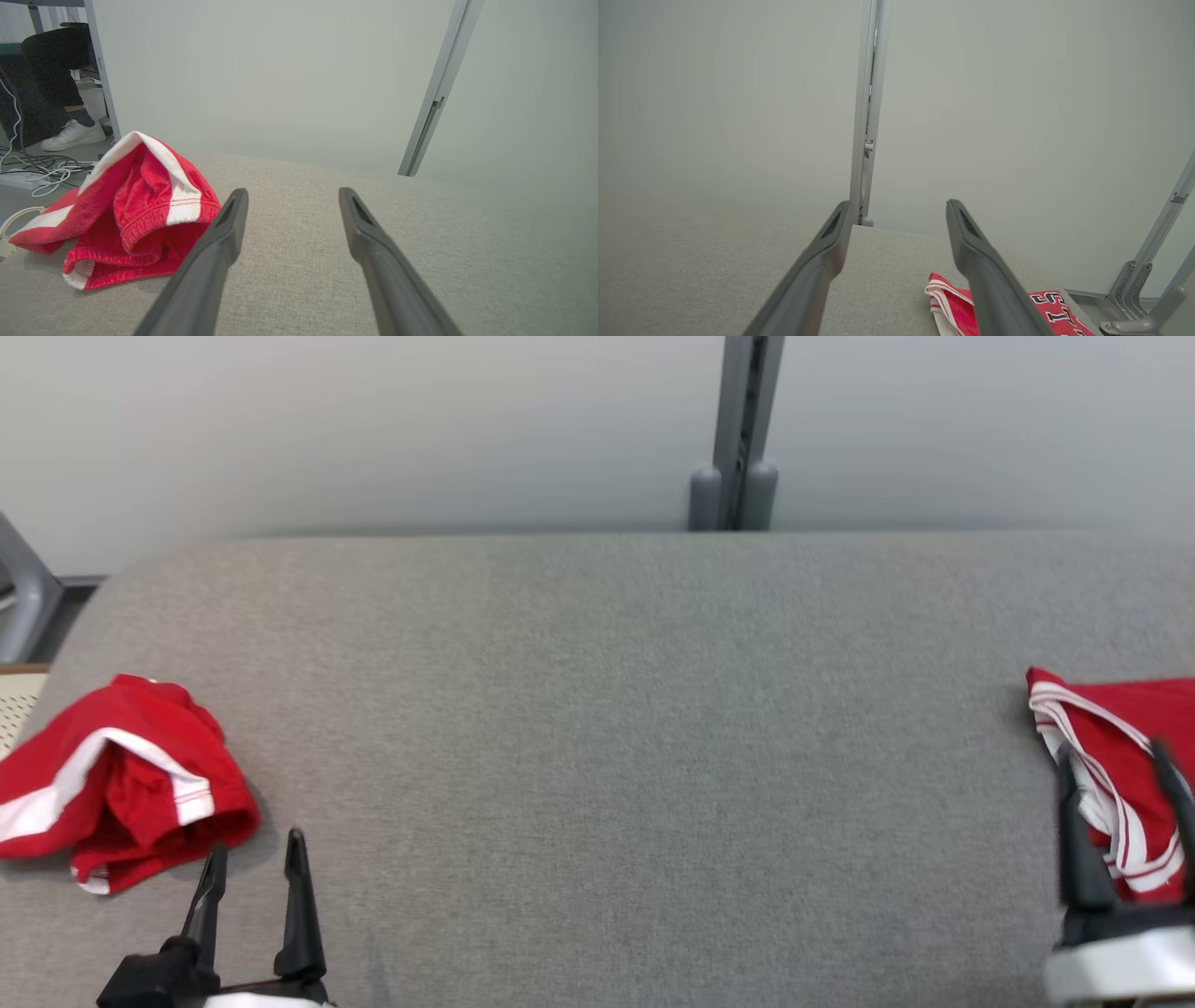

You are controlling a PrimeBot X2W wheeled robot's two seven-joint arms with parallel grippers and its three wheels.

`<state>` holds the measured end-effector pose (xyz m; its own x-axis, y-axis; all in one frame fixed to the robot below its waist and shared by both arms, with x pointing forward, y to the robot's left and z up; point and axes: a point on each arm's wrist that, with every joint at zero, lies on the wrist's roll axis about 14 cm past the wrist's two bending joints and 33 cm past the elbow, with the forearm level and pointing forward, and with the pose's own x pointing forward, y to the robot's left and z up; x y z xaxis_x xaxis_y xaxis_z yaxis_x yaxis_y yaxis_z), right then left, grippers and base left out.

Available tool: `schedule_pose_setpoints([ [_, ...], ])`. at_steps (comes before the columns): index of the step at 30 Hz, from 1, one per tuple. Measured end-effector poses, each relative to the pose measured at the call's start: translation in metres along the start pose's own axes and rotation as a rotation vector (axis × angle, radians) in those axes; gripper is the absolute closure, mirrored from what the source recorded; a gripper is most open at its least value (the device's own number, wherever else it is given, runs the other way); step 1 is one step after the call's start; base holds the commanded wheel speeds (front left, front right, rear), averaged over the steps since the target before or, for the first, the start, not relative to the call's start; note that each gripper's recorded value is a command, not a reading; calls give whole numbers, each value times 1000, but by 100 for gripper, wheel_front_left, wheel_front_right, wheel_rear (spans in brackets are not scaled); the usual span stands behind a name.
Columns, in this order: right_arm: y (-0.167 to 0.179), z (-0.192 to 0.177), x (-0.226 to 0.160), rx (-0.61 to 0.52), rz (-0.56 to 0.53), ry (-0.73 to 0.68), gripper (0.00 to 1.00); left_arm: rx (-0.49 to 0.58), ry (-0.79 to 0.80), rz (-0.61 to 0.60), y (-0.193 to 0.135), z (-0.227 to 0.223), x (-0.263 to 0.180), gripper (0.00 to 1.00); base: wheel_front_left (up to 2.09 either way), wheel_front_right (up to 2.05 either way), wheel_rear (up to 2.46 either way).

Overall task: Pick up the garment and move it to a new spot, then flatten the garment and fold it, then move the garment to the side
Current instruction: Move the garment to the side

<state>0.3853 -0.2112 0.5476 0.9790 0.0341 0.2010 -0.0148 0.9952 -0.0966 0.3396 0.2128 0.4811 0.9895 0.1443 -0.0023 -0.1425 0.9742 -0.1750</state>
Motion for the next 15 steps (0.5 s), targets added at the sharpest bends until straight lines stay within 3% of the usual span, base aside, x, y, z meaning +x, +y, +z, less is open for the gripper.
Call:
schedule_pose_setpoints([
  [6, 31, -26, -38, 51, 56, 102, 0, 7, -21, 30, 17, 6, -21, 0, 0, 0, 0],
  [15, 25, -34, -53, 82, 20, 136, 0, 9, 8, -23, 6, -3, -23, 0, 0, 0, 0],
])
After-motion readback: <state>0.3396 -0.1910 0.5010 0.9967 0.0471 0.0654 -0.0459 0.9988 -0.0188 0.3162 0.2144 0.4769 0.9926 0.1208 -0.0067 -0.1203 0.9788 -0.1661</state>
